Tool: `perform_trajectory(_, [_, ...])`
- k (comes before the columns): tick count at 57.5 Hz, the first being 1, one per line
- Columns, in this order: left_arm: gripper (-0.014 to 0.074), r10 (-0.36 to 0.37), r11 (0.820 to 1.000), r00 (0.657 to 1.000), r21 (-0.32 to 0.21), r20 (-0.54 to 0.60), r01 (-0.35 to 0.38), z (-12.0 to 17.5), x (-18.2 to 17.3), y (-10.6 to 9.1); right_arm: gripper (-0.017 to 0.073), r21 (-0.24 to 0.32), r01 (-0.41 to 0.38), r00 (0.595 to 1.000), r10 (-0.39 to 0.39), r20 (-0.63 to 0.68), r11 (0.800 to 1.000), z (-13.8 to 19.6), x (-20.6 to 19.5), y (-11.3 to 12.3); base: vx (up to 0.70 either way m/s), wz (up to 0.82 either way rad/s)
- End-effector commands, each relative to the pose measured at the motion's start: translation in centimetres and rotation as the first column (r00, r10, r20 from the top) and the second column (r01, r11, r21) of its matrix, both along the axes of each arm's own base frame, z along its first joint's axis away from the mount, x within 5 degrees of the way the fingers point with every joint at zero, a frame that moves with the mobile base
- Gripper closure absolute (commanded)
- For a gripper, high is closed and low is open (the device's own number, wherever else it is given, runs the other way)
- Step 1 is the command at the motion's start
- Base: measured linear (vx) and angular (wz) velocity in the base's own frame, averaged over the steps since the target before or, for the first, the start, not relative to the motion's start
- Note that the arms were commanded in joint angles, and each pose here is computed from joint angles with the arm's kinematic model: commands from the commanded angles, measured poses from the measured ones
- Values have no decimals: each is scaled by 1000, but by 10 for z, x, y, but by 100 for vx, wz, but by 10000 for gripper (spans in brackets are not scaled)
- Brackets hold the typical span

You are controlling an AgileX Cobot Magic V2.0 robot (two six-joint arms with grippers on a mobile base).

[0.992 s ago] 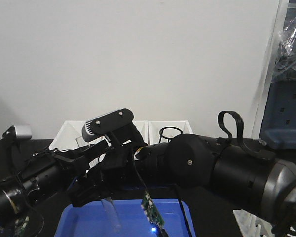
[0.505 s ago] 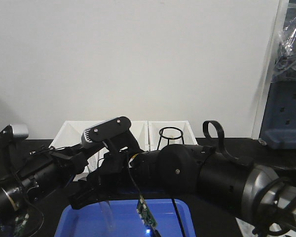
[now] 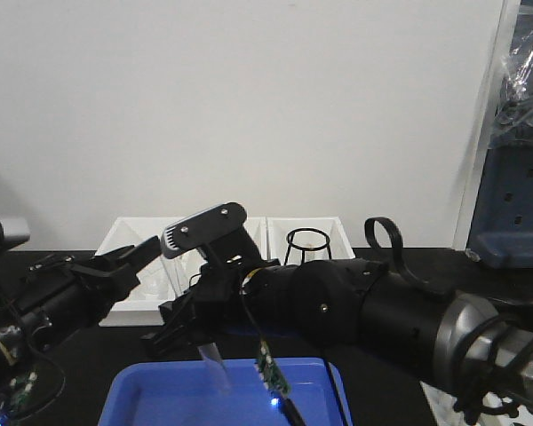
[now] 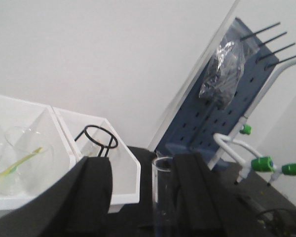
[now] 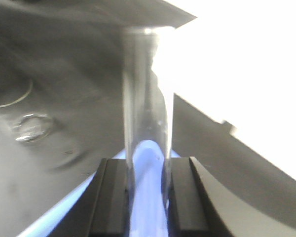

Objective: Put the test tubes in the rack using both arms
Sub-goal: 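Grasp the tube with the right gripper and open the left gripper, then carry the tube with the right gripper over the white rack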

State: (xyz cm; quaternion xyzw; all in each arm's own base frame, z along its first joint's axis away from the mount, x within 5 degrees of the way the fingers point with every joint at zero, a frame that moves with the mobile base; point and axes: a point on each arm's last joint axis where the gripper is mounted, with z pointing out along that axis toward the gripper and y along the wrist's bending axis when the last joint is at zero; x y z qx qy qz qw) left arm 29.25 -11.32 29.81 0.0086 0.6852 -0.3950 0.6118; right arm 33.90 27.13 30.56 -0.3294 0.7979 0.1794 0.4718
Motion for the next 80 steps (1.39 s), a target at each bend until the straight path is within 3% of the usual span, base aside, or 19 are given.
perform_trajectory(1, [171, 12, 994, 990, -111, 138, 3, 31, -3, 6, 568, 104, 67, 988, -81, 135, 992, 41, 9, -21, 0, 0])
perform_trajectory(17, [171, 39, 993, 989, -113, 143, -22, 31, 0, 15, 567, 96, 160, 968, -175, 178, 983, 44, 33, -55, 0, 0])
perform_trajectory(22, [172, 42, 994, 989, -108, 139, -27, 31, 0, 15, 567, 49, 150, 958, -157, 238, 987, 45, 35, -59, 0, 0])
perform_trajectory(27, [172, 50, 997, 988, -69, 146, -40, 29, 0, 15, 567, 8, 135, 945, -131, 299, 991, 47, 36, -59, 0, 0])
perform_trajectory(40, [172, 82, 994, 987, 57, 138, -91, 22, 3, 17, 567, 21, 153, 923, -151, 354, 988, 36, 37, -61, 0, 0])
perform_trajectory(48, [172, 94, 992, 990, 76, 109, -102, 19, 4, 18, 567, 37, 172, 906, -173, 386, 984, 25, 37, -64, 0, 0])
perform_trajectory(57, [172, 96, 991, 990, 80, 103, -104, 19, 4, 18, 567, 79, 194, 887, -209, 411, 978, 34, 37, -71, 0, 0])
perform_trajectory(69, [172, 96, 992, 990, 77, 105, -104, 19, 4, 18, 567, 197, 331, 829, -384, 406, 923, 72, 40, -132, 0, 0])
perform_trajectory(80, [172, 95, 992, 990, 76, 106, -103, 19, 4, 18, 567, 205, 419, 778, -467, 421, 884, 99, 27, -184, 0, 0])
